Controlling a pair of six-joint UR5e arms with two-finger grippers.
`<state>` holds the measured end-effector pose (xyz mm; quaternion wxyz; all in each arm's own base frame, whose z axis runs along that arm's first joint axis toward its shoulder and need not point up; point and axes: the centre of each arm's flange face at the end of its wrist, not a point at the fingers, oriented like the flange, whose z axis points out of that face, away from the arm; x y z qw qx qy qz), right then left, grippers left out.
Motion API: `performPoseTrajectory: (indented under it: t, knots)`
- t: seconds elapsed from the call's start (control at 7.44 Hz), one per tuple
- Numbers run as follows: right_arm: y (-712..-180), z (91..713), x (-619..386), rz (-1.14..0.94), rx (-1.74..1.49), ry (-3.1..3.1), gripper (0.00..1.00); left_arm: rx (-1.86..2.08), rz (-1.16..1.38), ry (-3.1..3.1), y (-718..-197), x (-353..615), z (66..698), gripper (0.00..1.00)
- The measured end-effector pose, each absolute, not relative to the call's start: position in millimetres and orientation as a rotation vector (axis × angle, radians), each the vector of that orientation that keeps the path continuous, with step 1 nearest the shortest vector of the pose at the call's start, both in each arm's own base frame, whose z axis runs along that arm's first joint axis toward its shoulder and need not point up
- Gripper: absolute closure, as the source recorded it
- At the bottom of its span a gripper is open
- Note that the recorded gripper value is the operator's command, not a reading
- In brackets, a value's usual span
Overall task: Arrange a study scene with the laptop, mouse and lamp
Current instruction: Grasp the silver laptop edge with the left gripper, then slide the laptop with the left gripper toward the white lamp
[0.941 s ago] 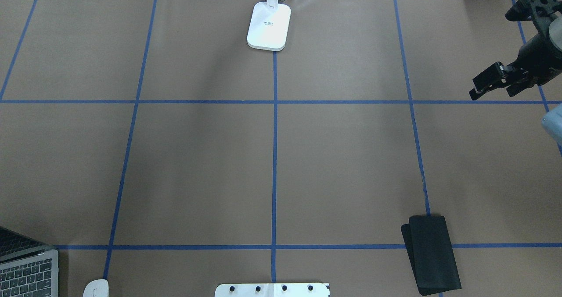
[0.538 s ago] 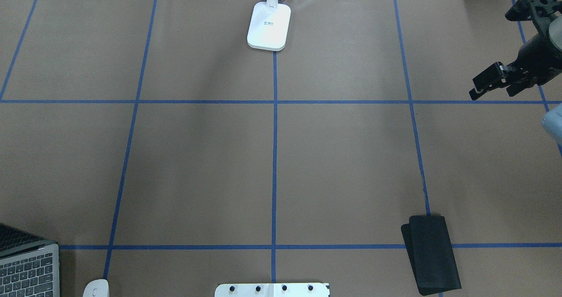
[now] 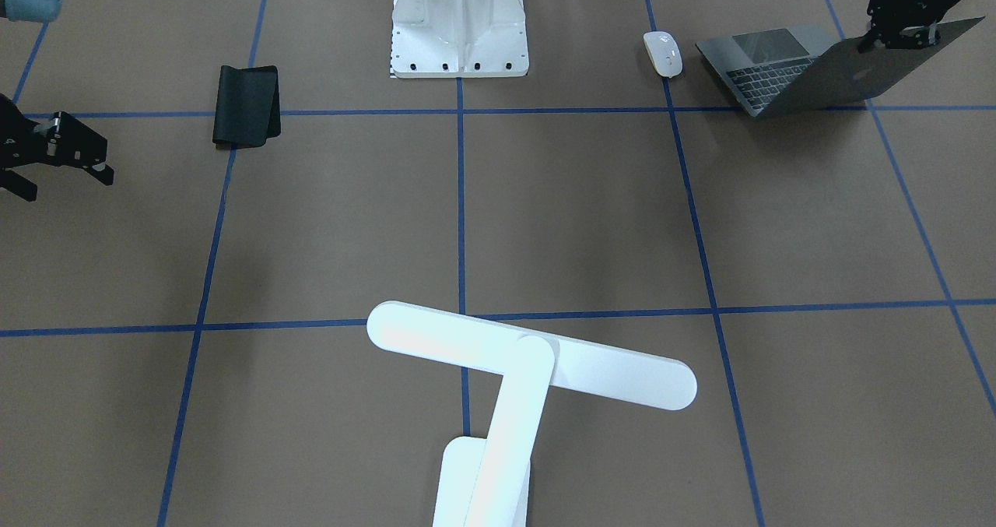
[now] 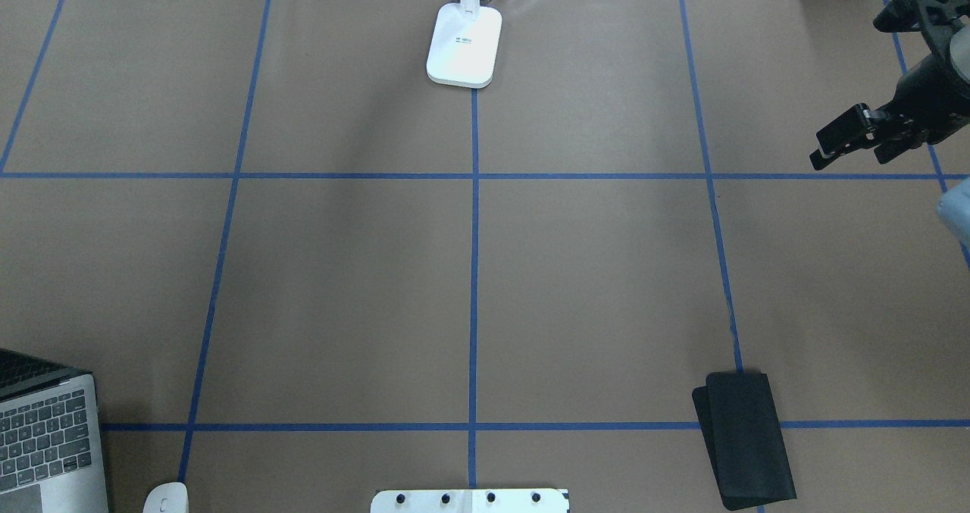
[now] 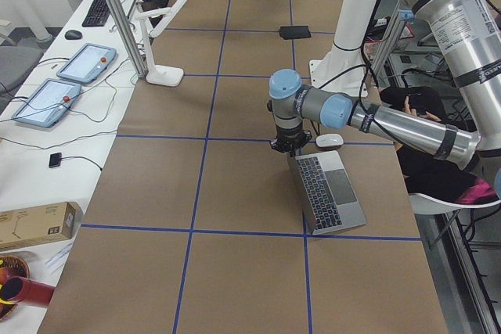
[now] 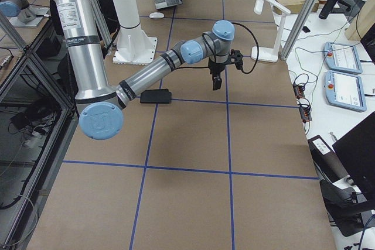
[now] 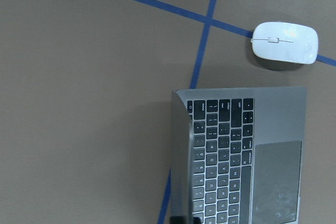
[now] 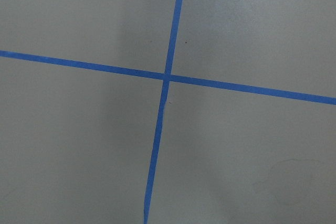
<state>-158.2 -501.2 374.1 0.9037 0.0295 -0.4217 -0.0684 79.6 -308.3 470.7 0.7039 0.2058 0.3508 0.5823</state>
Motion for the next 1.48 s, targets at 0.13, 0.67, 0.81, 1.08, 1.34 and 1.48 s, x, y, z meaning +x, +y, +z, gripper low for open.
performPoseTrajectory:
  t: [0.13,0.67,0.81,1.08,1.34,1.48]
  knots:
    - [-503,372,-159,-0.143,0.065,-0.873,0.0,0.482,1.293,0.771,-322,82,467,0.86]
    - [-511,377,-159,-0.129,0.085,-0.824,0.0,0.587,1.31,0.74,-424,123,430,0.86]
    - [-512,379,-159,-0.125,0.083,-0.818,0.0,0.606,1.315,0.728,-444,131,405,0.86]
    - [-513,379,-158,-0.122,0.084,-0.817,0.0,0.651,1.328,0.679,-466,139,362,0.86]
    - [-512,380,-157,-0.12,0.083,-0.815,0.0,0.707,1.348,0.611,-481,148,329,0.86]
    - [-512,380,-156,-0.118,0.083,-0.816,0.0,0.733,1.369,0.571,-487,159,313,0.86]
